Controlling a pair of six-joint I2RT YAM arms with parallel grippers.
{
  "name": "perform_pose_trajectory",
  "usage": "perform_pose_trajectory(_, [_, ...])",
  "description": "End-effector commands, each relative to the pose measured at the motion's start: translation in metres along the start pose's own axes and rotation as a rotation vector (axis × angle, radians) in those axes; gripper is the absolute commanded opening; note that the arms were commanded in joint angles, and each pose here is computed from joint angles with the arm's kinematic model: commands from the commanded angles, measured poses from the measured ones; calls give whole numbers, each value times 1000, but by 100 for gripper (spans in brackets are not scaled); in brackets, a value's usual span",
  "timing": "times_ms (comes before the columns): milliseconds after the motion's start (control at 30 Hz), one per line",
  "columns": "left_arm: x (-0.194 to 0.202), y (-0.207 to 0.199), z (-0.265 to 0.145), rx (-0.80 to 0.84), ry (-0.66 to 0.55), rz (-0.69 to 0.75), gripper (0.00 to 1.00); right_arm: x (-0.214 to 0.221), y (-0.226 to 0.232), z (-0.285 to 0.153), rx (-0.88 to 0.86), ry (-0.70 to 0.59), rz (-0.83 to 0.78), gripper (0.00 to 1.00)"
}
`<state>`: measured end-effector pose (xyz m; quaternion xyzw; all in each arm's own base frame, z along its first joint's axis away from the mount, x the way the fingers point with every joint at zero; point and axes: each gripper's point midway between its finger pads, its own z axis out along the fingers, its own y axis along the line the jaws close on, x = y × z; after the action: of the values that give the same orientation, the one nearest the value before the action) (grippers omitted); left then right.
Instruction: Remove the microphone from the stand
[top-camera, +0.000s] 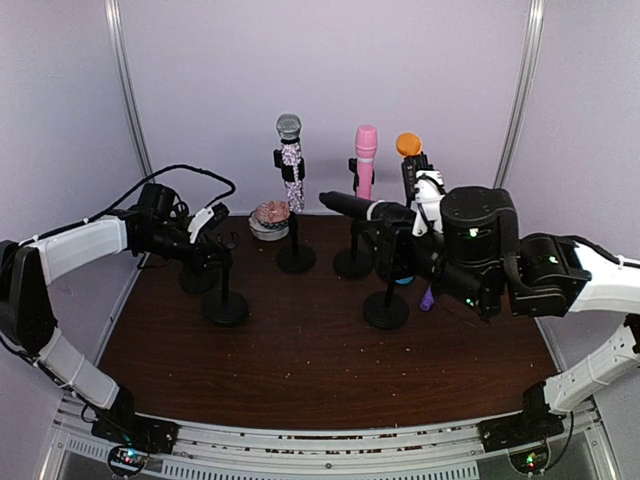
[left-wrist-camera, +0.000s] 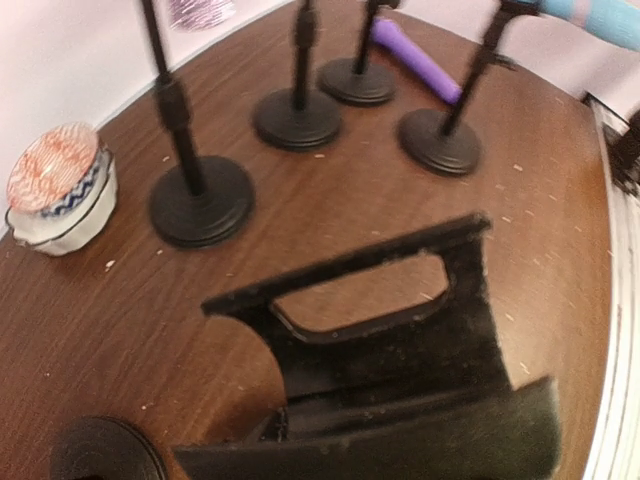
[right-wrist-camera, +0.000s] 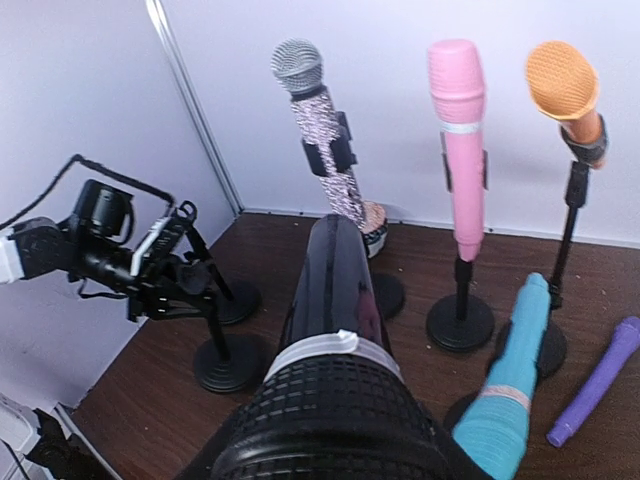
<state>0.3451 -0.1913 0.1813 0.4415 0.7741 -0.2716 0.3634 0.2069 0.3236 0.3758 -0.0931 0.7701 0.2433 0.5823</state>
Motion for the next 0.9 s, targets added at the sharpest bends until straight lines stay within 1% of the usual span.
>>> perform_pose_trajectory(0, [0, -45, -35, 119, -47, 153, 0, -1, -54, -28, 135, -24, 63, 0])
perform_pose_trajectory(67, [7, -51, -42, 123, -43, 178, 0, 9, -74, -36, 181, -12, 77, 0])
perform_pose_trajectory(167, [9, -55, -56, 140, -78, 166, 0, 23, -107, -49, 281, -2, 95, 0])
perform_pose_trajectory(233, [11, -51, -64, 126, -98, 170, 0, 31, -133, -57, 376, -14, 109, 0])
perform_pose_trajectory(333, [17, -38, -69, 81, -95, 179, 0, 46, -173, -61, 516, 7, 116, 0])
perform_pose_trajectory(433, [19, -28, -72, 53, -102, 191, 0, 62, -200, -51, 610, 42, 110, 0])
perform_pose_trajectory(533, [21, -24, -72, 40, -111, 258, 0, 74, -216, -29, 641, 80, 74, 0])
perform_pose_trajectory(633, [24, -13, -71, 11, -110, 279, 0, 81, -239, -14, 707, 124, 40, 0])
perform_pose_trajectory(700, [32, -7, -70, -8, -96, 287, 8, 86, -253, -7, 743, 156, 16, 0])
perform_pose_trajectory(800, [49, 3, -70, -50, -68, 286, 13, 97, -276, 4, 773, 205, 12, 0])
perform_pose_trajectory(867, [55, 7, -71, -58, -60, 274, 18, 105, -288, 10, 777, 233, 15, 0])
